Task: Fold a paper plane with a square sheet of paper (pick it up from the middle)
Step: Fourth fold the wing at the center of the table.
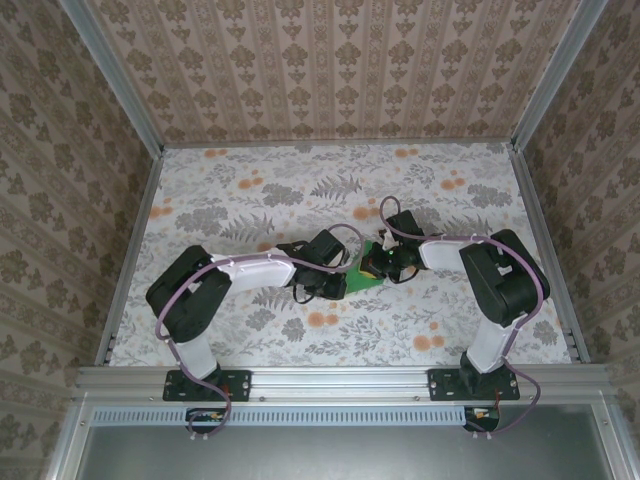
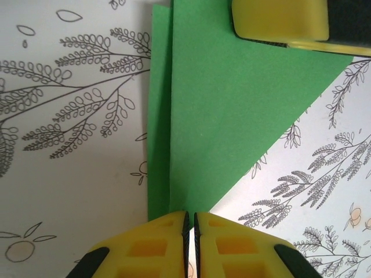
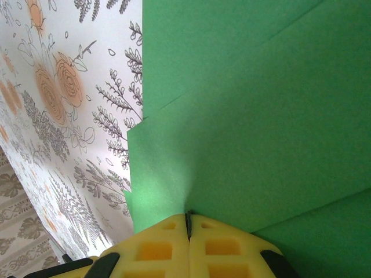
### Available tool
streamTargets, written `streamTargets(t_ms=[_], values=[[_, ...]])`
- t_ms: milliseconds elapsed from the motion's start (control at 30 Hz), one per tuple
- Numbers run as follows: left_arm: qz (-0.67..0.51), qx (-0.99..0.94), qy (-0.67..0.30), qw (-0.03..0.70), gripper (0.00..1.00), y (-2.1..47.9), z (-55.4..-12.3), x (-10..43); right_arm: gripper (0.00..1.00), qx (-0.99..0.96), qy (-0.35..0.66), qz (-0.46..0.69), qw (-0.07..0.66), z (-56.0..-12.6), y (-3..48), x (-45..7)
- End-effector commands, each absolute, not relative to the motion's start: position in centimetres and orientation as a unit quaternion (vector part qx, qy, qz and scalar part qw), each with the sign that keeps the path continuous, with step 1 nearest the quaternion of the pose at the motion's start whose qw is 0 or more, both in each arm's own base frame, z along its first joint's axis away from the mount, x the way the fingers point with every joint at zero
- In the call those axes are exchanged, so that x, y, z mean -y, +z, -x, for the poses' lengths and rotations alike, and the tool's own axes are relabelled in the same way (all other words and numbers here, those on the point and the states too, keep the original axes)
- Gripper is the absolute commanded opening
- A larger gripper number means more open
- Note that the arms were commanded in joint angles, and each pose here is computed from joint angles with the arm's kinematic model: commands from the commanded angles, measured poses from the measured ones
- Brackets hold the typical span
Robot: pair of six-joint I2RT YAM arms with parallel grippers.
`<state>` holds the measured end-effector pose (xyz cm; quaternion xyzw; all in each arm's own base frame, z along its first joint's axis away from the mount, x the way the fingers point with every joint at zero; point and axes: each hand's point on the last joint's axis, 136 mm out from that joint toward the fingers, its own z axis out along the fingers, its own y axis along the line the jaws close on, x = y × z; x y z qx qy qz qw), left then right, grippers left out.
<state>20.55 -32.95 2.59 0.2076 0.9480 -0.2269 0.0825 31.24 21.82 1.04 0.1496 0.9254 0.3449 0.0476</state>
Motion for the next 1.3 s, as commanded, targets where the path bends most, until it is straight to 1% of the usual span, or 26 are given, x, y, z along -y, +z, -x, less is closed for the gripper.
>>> streamTargets(t_ms=[0, 267, 367, 433, 500, 667, 1067, 1267], values=[[-0.204, -0.953, -0.207, 0.081, 0.13, 1.9, -21.0, 32.0, 0.04, -0.955, 0.227, -0.190, -0.017, -27.2, -4.8, -18.0], [-0.185, -0.952, -0.233, 0.072, 0.13, 1.7, -20.9, 32.0, 0.04, -0.956, 0.226, -0.188, -0.019, -27.2, -4.9, -18.0], [-0.188, -0.939, -0.277, 0.078, 0.12, 3.0, -20.9, 33.2, 0.04, -0.955, 0.226, -0.188, -0.019, -27.2, -4.8, -18.0], [-0.191, -0.926, -0.312, 0.096, 0.13, 4.7, -21.3, 34.2, 0.04, -0.955, 0.226, -0.189, -0.019, -27.2, -4.7, -18.0], [-0.189, -0.920, -0.325, 0.112, 0.13, 5.7, -21.8, 34.6, 0.04, -0.955, 0.227, -0.189, -0.019, -27.2, -4.7, -18.0], [-0.169, -0.923, -0.321, 0.129, 0.13, 5.6, -23.0, 34.5, 0.05, -0.954, 0.230, -0.190, -0.018, -27.3, -4.6, -18.1], [-0.159, -0.937, -0.294, 0.100, 0.10, 3.1, -22.8, 33.9, 0.10, -0.952, 0.240, -0.190, -0.015, -27.6, -4.1, -18.5], [-0.153, -0.944, -0.275, 0.098, 0.06, 2.1, -22.9, 33.3, 0.12, -0.946, 0.276, -0.167, 0.017, -29.2, -1.4, -19.6]])
